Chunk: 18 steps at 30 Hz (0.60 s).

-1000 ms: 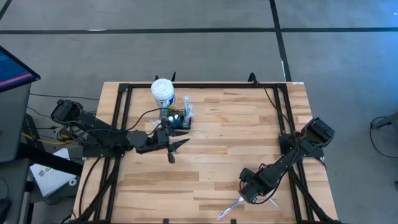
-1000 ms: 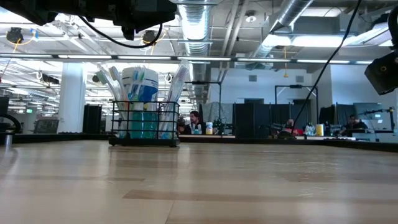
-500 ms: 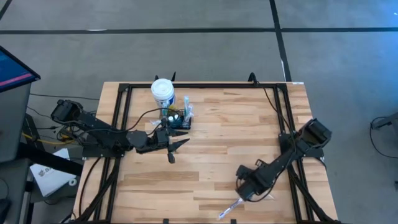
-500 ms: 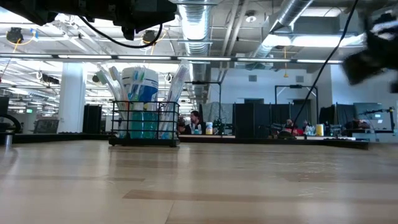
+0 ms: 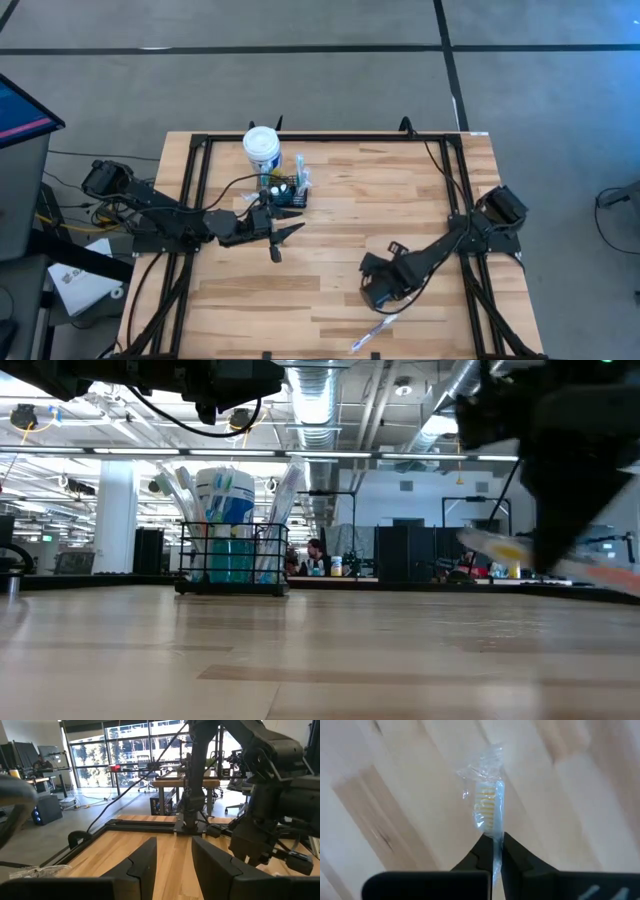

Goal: Pick & Place toothbrushing station
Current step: Put the orange toothbrush into the wire organizer

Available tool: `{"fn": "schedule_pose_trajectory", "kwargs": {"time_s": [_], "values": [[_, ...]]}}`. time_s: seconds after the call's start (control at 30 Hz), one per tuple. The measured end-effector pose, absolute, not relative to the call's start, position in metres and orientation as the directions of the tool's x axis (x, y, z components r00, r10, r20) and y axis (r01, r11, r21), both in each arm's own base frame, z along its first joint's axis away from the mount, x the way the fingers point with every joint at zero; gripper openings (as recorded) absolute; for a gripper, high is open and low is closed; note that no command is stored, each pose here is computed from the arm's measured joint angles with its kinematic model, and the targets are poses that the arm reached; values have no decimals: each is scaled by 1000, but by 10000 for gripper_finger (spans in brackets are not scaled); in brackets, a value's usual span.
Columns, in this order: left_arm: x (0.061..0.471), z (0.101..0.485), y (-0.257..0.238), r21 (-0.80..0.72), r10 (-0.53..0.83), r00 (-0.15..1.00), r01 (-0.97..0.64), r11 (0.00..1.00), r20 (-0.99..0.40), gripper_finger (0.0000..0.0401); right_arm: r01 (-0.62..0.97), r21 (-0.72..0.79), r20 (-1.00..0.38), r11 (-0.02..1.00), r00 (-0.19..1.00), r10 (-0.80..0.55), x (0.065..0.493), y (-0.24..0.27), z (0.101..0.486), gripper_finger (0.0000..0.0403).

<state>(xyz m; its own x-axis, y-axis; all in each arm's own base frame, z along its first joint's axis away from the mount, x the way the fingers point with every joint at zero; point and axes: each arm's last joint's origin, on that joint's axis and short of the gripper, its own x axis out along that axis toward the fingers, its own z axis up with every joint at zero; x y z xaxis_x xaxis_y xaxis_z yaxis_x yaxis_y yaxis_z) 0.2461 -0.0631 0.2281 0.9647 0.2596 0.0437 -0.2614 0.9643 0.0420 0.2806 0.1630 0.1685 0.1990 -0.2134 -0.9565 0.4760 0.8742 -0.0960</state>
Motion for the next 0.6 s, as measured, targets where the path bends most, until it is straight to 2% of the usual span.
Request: {"fn": "schedule_pose_trajectory", "kwargs": {"time_s": [0.6], "values": [[246, 228, -63, 42, 260, 965, -262, 964, 44, 117, 366, -191, -793, 911, 489, -363, 336, 147, 245, 1]]}}
